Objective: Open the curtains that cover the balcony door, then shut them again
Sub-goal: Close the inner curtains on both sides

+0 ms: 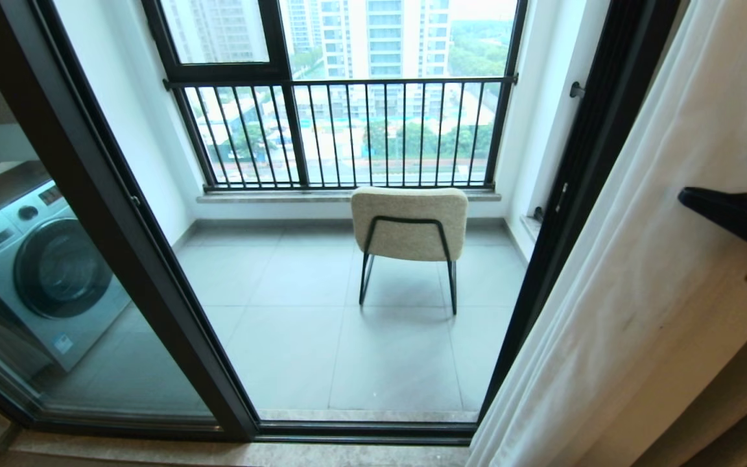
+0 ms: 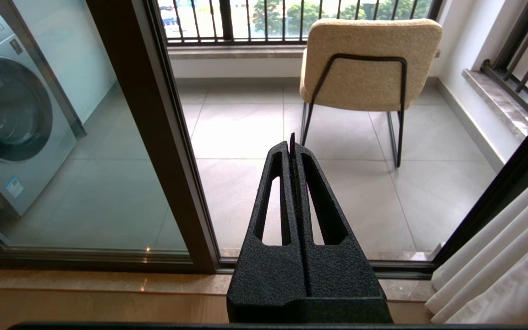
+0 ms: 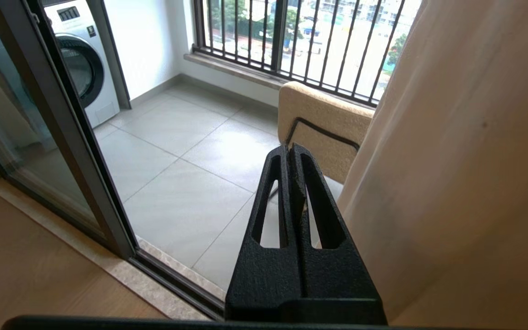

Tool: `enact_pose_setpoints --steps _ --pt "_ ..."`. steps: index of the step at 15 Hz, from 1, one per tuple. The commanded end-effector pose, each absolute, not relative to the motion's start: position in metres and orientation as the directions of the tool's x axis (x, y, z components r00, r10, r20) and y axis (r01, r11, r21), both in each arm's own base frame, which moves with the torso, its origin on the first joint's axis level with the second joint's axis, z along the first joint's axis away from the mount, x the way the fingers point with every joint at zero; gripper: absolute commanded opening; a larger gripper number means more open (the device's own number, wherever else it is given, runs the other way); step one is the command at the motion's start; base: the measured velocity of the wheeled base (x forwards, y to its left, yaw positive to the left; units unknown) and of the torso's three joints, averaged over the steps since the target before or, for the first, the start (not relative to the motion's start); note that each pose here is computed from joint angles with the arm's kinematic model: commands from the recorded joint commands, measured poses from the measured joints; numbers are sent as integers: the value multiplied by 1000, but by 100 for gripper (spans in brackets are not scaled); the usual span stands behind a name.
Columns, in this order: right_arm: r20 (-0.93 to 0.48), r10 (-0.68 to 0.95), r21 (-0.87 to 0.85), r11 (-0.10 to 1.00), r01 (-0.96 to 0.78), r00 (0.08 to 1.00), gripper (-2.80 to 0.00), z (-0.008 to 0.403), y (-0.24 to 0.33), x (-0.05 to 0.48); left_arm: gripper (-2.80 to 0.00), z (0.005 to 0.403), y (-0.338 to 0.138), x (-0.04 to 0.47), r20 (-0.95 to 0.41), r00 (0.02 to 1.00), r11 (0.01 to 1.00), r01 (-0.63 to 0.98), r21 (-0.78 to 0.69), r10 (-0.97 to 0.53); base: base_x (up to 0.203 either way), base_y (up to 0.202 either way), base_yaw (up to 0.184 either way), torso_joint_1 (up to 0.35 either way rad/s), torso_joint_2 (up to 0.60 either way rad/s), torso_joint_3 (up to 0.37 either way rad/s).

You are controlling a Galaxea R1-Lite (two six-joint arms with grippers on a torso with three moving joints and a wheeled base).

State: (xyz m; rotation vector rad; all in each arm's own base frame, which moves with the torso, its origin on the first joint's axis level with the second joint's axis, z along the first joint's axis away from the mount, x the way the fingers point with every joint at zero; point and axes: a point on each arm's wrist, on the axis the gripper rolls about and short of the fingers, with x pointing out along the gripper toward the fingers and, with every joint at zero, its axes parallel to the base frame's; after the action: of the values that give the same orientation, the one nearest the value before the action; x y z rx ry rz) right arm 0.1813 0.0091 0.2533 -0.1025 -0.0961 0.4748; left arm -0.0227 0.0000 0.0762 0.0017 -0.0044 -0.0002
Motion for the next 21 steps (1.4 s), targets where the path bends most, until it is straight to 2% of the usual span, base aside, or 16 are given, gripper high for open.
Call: enact_pose_setpoints --steps 1,9,12,21 --pt "68 454 -119 888 -444 889 -280 247 9 206 -280 76 0 -23 6 1000 1000 0 2 0 0 0 0 0 0 0" --pt "191 254 -87 967 -241 948 -280 255 9 253 -280 76 0 -23 5 1000 1000 -2 2 1 0 0 0 0 0 0" --pt "261 249 -73 969 -238 933 -280 261 11 272 -280 76 0 -23 5 1000 1000 0 2 0 0 0 0 0 0 0" --pt "274 259 -73 966 -249 926 -280 256 16 286 -280 76 0 -23 6 1000 1000 0 2 0 0 0 0 0 0 0"
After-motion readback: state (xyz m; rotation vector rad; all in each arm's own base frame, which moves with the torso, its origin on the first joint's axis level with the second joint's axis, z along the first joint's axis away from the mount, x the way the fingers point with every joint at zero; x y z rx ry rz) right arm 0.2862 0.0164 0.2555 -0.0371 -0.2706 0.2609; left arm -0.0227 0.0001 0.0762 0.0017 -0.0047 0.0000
